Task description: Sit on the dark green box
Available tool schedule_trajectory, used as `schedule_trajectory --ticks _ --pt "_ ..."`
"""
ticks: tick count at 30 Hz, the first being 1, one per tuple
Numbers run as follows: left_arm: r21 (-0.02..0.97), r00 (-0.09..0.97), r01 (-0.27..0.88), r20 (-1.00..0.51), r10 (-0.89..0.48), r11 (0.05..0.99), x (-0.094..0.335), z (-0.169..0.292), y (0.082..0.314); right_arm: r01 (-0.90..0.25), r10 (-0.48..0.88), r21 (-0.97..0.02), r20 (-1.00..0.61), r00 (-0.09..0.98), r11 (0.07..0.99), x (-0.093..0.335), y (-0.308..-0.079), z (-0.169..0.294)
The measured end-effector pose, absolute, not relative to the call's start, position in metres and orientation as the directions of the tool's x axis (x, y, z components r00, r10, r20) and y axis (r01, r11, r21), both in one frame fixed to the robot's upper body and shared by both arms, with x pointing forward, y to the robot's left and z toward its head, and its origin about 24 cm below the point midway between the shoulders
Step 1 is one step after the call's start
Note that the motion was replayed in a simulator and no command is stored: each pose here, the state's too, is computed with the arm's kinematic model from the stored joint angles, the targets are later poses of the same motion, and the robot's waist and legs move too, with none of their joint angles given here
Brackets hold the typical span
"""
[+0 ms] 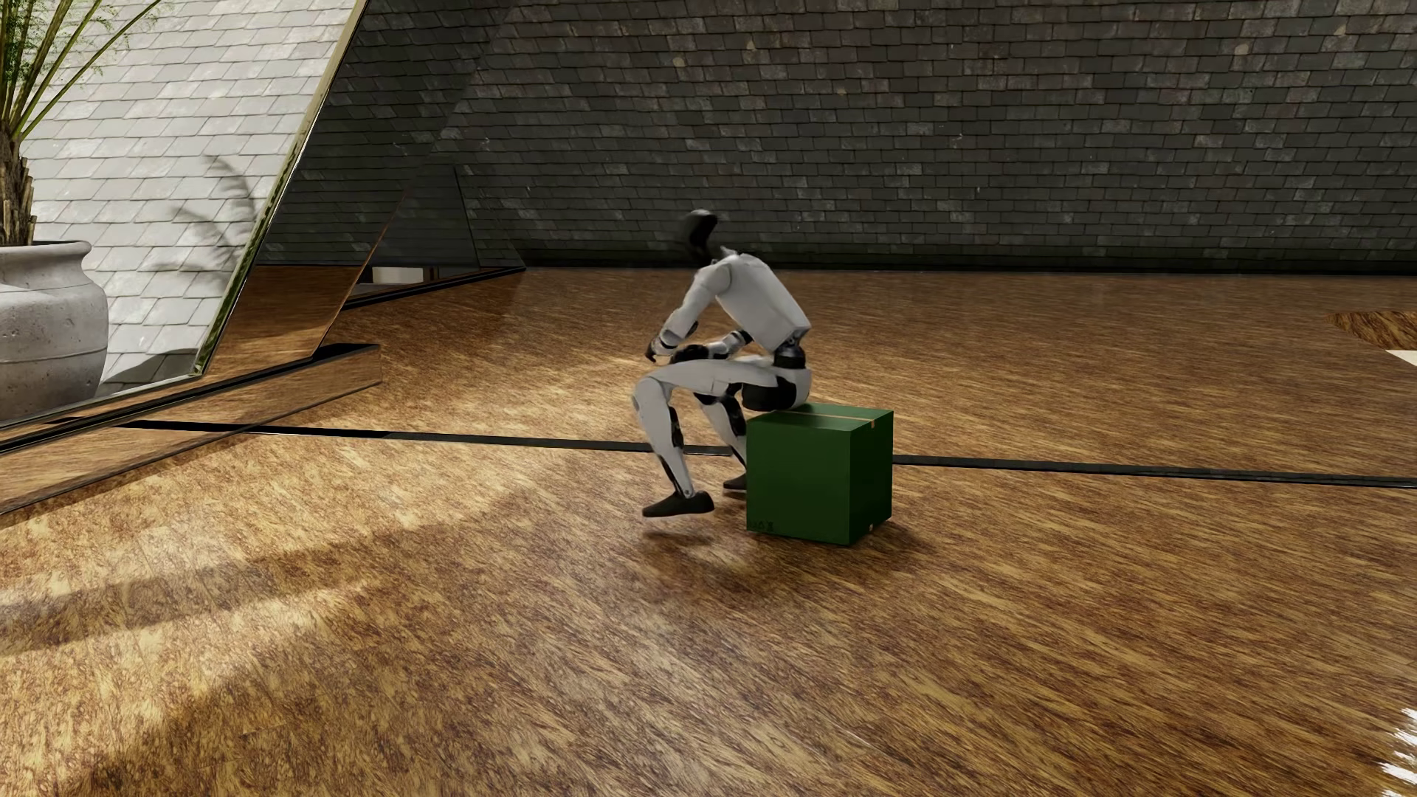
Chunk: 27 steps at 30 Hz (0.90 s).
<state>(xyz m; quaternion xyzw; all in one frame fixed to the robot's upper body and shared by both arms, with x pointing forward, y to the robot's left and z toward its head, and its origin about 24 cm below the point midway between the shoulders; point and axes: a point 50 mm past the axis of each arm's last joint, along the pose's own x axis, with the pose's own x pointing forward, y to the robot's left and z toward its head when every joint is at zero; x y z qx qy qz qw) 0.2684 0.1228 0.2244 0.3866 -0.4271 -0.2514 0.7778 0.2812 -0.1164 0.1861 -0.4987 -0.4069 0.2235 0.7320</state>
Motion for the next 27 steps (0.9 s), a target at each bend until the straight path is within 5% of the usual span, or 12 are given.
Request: schedule_trajectory --ticks 4,9,14,18,21,24,27 --pt "0.793 0.689 0.119 0.367 -0.625 0.597 0.291 0.179 0.139 -0.022 0.616 -0.905 0.272 0.74 0.425 0.299 -0.133 0.144" --pt "0.632 0.883 0.139 0.27 -0.384 0.763 0.303 0.108 0.152 -0.154 0.457 -0.839 0.123 0.881 0.521 0.308 -0.146 0.085" --pt "0.539 0.952 0.151 0.145 -0.269 0.828 0.306 0.063 0.146 -0.205 0.325 -0.774 0.001 0.946 0.599 0.306 -0.158 0.044" --pt "0.484 0.994 0.091 0.002 -0.105 0.87 0.298 0.024 0.171 -0.156 0.097 -0.701 -0.123 0.988 0.696 0.294 -0.191 0.008" --pt "0.433 0.956 0.045 -0.28 0.087 0.9 0.272 -0.032 0.209 -0.152 -0.117 -0.595 -0.389 0.914 0.789 0.265 -0.231 -0.043" --pt "0.417 0.755 0.246 -0.648 0.097 0.875 0.221 -0.094 0.236 -0.314 -0.172 -0.493 -0.715 0.677 0.811 0.206 -0.267 -0.095" --pt "0.325 0.521 0.456 -0.852 0.047 0.828 0.16 -0.135 0.238 -0.545 -0.109 -0.366 -0.888 0.446 0.754 0.148 -0.277 -0.126"
